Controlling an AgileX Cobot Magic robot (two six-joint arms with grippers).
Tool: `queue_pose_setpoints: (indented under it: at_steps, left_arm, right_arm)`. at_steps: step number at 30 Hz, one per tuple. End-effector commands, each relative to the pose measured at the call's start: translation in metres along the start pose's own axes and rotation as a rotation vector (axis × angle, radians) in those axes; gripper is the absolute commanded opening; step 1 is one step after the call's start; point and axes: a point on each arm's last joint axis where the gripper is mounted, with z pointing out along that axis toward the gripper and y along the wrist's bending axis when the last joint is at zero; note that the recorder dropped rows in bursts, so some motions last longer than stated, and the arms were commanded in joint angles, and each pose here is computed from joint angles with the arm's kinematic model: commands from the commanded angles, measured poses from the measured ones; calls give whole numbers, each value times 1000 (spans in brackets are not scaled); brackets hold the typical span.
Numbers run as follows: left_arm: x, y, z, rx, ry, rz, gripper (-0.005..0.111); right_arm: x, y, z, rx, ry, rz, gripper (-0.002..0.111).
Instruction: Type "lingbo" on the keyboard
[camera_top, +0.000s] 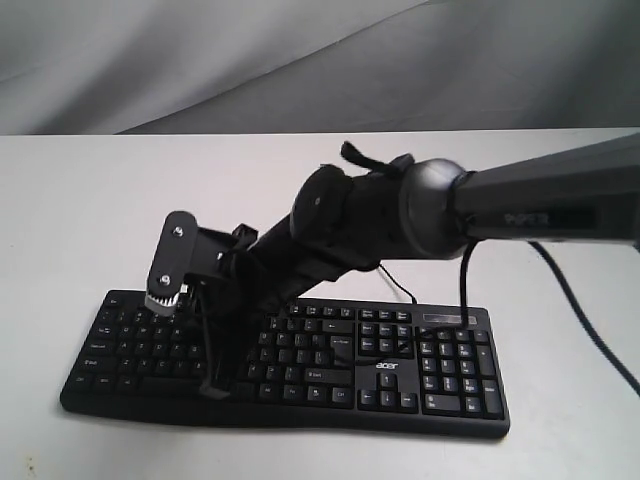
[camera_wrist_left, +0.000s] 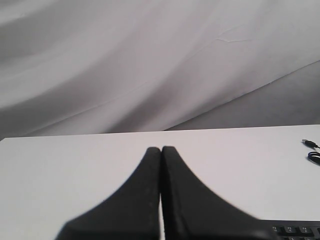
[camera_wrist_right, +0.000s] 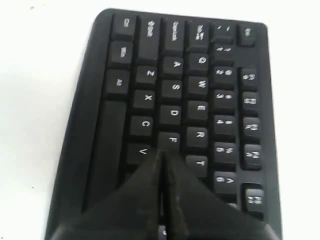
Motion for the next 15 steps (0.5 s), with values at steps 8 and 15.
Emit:
queue_pose_setpoints:
  at_steps: [8,15]
  left_arm:
    - [0,-1,0,7,-10,-2,1]
    - [0,-1,0,7,-10,-2,1]
  right_arm:
    - [39,-21,-31,58,65,150,0]
    - [44,-19,-25,31,62,164,0]
